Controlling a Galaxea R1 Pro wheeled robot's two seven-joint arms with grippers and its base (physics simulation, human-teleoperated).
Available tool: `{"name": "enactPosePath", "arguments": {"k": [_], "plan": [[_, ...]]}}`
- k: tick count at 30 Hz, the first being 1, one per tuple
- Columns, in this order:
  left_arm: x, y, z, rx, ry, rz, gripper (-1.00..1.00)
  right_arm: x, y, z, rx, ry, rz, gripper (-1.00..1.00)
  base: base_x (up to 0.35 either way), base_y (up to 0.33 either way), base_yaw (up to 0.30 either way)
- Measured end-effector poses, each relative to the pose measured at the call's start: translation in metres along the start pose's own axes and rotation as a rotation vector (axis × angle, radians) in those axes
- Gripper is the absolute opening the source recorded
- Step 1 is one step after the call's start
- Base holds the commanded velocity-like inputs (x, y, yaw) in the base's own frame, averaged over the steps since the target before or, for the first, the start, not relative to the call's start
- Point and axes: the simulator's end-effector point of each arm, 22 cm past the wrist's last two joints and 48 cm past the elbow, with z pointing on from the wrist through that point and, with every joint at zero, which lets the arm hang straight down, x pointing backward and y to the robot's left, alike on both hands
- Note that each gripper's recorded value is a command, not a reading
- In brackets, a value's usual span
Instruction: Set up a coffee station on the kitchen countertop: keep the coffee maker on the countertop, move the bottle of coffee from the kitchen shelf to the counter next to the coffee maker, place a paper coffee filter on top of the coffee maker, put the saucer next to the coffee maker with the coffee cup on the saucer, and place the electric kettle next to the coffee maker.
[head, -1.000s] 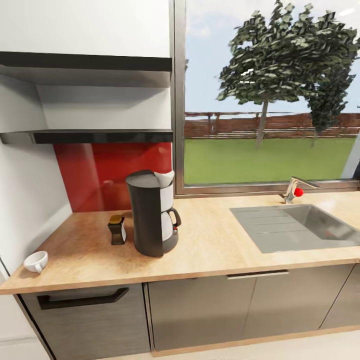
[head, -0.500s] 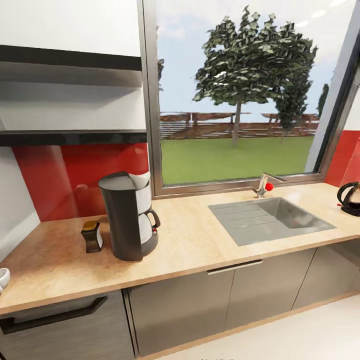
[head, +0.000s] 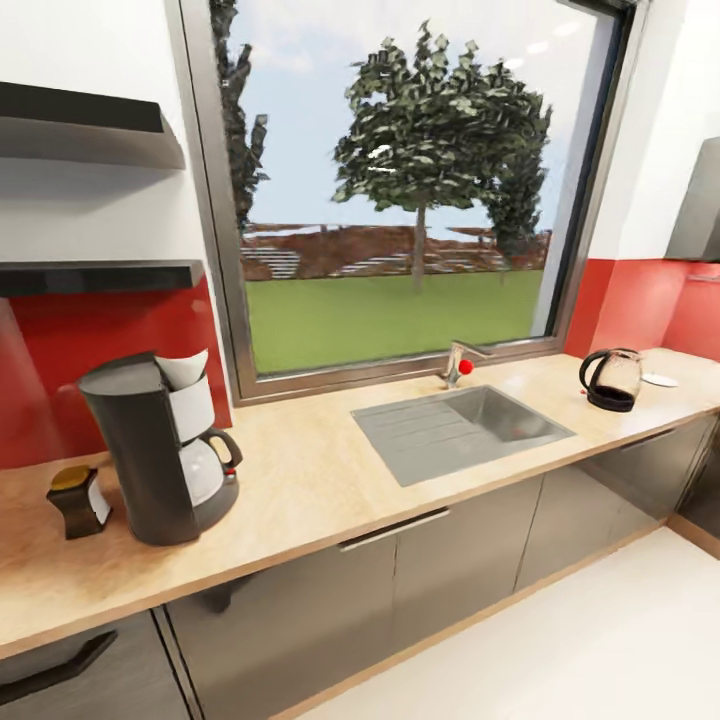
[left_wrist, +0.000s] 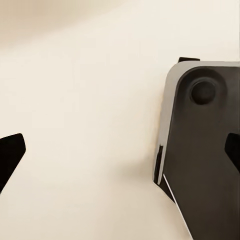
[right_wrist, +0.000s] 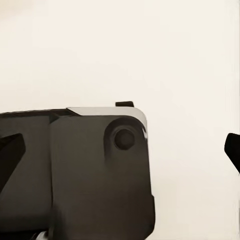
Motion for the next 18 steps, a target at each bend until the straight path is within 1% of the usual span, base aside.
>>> {"name": "enactPosePath", "arguments": {"k": [6, 18], "plan": [[-0.0009, -0.0001, 0.0, -0.001, -0.003, -0.003, 1.0, 0.0001, 0.0002, -0.0001, 0.0, 0.0, 0.001, 1.0, 0.166, -0.251, -0.3], [-0.0019, -0.0001, 0.0001, -0.002, -0.005, -0.004, 1.0, 0.0008, 0.0002, -0.0001, 0.0, 0.002, 0.0, 1.0, 0.233, -0.205, -0.3]]}}
